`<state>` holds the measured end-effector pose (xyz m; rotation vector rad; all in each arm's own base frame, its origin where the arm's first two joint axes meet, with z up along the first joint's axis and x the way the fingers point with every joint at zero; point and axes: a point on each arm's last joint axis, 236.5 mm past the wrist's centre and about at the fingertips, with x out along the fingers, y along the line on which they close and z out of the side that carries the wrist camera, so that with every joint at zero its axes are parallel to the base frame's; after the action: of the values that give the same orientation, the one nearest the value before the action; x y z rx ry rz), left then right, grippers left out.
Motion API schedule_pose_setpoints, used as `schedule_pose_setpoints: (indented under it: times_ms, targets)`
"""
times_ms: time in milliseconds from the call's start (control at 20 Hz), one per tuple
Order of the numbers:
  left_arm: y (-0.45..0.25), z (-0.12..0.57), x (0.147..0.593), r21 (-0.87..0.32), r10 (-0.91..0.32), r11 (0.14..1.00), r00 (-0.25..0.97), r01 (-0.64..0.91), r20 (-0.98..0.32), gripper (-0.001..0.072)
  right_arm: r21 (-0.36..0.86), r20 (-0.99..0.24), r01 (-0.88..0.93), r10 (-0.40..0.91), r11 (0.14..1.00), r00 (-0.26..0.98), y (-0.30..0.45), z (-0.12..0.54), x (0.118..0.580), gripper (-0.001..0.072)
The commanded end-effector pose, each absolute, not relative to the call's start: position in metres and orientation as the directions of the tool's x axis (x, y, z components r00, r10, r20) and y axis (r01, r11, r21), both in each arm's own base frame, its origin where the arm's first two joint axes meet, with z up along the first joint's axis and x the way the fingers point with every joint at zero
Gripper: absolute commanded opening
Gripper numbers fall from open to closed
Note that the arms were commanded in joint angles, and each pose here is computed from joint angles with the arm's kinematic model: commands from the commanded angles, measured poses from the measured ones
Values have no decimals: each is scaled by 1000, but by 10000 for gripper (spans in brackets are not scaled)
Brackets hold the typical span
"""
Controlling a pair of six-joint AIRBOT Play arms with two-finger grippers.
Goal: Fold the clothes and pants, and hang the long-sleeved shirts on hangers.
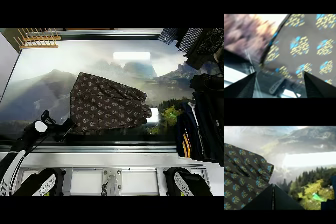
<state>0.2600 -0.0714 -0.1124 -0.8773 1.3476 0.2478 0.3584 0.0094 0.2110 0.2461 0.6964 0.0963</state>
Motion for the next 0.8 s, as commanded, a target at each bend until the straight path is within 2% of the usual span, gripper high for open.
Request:
schedule_pose_setpoints:
  times_ms: [0,50,100,150,200,300,450,500,550,600,750]
  targets:
    - [-84,-116,284,-416,-320,687,266,-596,-909,623,261,-623,-7,174,965,763,10,211,358,18]
    - [-87,-119,287,-406,-319,700,251,-588,-914,621,261,-623,-7,174,965,763,10,210,358,18]
    - [-88,-123,289,-397,-319,702,237,-591,-918,475,261,-627,-7,175,965,760,10,210,358,19]
    - [-88,-127,291,-389,-319,702,226,-596,-921,277,259,-634,-6,175,966,753,10,208,356,18]
    - [-88,-130,291,-382,-318,703,215,-600,-923,168,255,-642,-5,173,967,747,10,206,355,19]
    - [-89,-129,295,-386,-319,723,219,-573,-922,4,245,-673,1,169,970,720,9,196,350,18]
    - [-89,-111,302,-419,-323,764,271,-491,-907,4,287,-760,69,183,955,623,11,144,336,21]
    - [-90,-105,302,-426,-327,776,281,-466,-902,4,326,-800,127,201,937,566,14,114,329,120]
    - [-91,-99,302,-432,-331,787,288,-441,-898,3,360,-832,169,234,917,503,21,83,320,414]
    - [-92,-93,301,-438,-335,794,297,-421,-894,4,397,-853,201,279,895,442,30,51,311,648]
    - [-92,-82,304,-452,-338,803,327,-388,-883,4,525,-833,335,391,782,392,56,-27,303,648]
